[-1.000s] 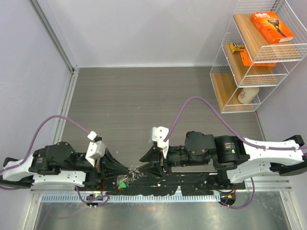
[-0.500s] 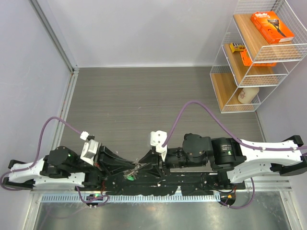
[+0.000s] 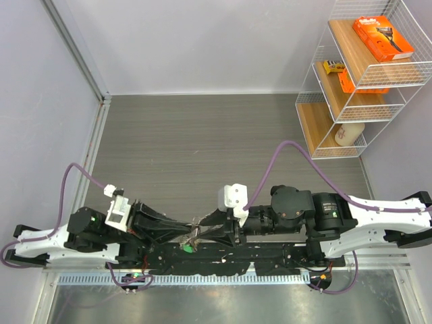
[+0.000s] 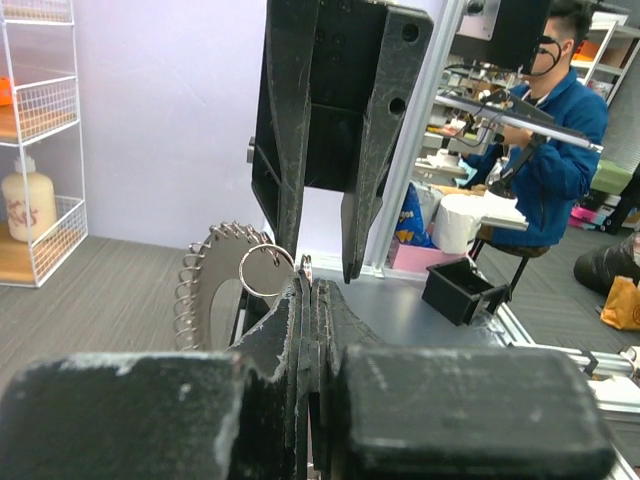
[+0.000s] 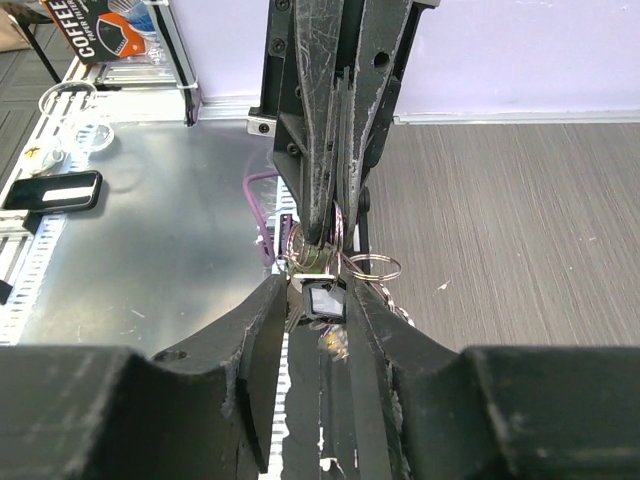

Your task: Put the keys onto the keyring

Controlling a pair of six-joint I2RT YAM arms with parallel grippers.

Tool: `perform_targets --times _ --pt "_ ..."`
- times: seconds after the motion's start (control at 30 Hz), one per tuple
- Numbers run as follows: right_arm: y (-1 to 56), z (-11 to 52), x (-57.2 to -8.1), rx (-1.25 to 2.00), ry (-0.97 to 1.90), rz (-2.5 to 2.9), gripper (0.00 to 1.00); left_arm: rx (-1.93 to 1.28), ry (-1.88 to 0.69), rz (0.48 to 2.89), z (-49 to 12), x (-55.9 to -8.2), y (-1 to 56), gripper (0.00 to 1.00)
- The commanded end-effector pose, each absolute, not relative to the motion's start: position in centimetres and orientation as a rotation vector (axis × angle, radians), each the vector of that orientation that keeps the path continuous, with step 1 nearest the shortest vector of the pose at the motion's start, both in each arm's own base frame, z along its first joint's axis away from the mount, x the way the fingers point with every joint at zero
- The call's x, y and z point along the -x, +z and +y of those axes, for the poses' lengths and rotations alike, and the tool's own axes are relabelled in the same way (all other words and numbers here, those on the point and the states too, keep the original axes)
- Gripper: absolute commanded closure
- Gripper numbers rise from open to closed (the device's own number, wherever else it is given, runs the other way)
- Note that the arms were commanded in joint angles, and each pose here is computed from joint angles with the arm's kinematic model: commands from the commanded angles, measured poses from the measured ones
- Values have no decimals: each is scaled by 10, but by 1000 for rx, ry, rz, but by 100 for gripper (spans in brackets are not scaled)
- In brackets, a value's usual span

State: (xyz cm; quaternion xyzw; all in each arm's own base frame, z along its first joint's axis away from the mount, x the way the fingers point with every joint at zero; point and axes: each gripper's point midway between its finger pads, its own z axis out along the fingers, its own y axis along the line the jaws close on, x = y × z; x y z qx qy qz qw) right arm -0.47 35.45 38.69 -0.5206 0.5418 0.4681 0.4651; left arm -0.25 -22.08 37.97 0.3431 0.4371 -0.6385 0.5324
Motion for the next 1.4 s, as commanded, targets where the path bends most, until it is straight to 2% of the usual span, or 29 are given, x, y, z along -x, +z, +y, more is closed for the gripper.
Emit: perform_targets --times 0.0,0.23,0.33,0.47,1.07,1.2,1.23,1.27,1.37 --pt "420 350 3 1220 1169 1239 64 -734 -1587 870 -211 8 420 100" --pt "425 353 0 1192 1161 1229 74 -740 -1607 833 -211 12 422 100" --pt "423 354 -2 1184 1152 1232 85 -734 -1623 809 -209 15 425 100" --pt "416 360 -5 1179 1127 1247 95 -732 -1653 770 -206 20 427 100" --pt "379 371 9 1291 1102 1330 94 -707 -1658 726 -203 20 433 100" --pt "384 367 6 1285 1085 1327 88 -710 -1654 727 -203 20 433 100" --pt "386 366 5 1276 1079 1328 85 -709 -1653 725 -203 20 434 100" --pt "388 364 4 1270 1079 1326 77 -710 -1651 728 -203 19 433 100" --pt "397 356 0 1234 1076 1315 74 -709 -1650 729 -202 19 434 100"
